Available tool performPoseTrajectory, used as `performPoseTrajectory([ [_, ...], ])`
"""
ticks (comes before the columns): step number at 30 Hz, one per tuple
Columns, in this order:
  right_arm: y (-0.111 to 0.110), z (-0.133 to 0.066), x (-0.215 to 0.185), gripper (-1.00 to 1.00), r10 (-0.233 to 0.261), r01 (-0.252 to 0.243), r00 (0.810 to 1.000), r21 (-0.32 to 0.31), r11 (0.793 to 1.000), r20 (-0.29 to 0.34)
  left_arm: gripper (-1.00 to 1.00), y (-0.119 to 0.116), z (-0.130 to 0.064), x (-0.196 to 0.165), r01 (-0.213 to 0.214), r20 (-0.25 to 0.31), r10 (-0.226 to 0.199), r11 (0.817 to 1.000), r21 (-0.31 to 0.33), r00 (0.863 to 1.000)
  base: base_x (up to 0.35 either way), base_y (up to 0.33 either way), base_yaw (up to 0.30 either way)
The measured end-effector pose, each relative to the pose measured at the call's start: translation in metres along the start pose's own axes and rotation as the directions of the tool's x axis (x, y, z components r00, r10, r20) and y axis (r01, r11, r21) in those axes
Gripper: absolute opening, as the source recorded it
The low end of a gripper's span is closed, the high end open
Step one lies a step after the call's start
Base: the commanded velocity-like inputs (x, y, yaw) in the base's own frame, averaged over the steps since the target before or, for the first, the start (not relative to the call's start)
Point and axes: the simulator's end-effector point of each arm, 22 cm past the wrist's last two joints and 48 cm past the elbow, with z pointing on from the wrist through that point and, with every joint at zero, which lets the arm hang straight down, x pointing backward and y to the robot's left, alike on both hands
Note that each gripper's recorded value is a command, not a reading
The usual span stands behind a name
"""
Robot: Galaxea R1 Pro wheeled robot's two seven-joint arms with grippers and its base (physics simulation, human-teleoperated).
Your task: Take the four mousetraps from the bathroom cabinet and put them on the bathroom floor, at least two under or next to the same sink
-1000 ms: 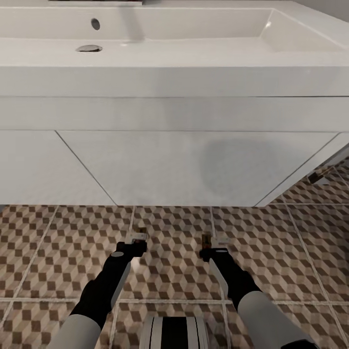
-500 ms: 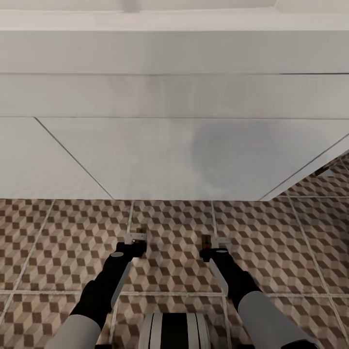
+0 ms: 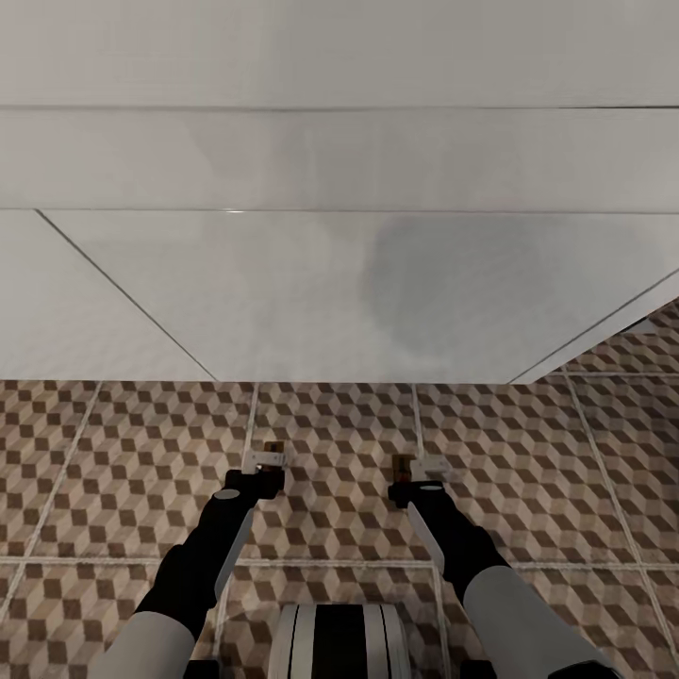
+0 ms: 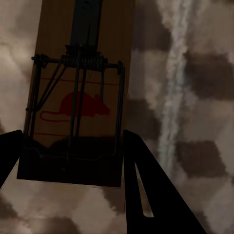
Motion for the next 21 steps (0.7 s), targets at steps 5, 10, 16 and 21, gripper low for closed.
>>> performPoseTrajectory([
  [5, 0.0020, -0.0006, -0.0001, -1.00, 0.000, 0.000, 1.000, -0.004, 1.000, -0.003, -1.00, 0.0000, -0.0001, -0.0003, 0.000, 0.001, 0.000, 1.000, 0.000, 1.000, 0.000, 0.000, 0.000],
  [10, 0.0007, -0.0004, 0.0003, -1.00, 0.001, -0.001, 1.000, -0.004, 1.000, -0.005, -1.00, 0.0001, -0.0001, -0.0005, 0.001, 0.002, -0.001, 1.000, 0.000, 1.000, 0.000, 0.000, 0.000],
  [16, 0.0011, -0.0004, 0.0004, -1.00, 0.002, -0.002, 1.000, -0.006, 1.000, -0.006, -1.00, 0.0001, -0.0001, -0.0009, 0.001, 0.003, -0.001, 1.000, 0.000, 1.000, 0.000, 0.000, 0.000],
  [21, -0.0008, 0.0011, -0.0041, -1.00, -0.003, 0.003, 1.000, 0.000, 1.000, 0.005, -1.00, -0.0006, 0.0019, -0.0013, 0.005, 0.009, -0.005, 1.000, -0.003, 1.000, 0.000, 0.000, 0.000],
])
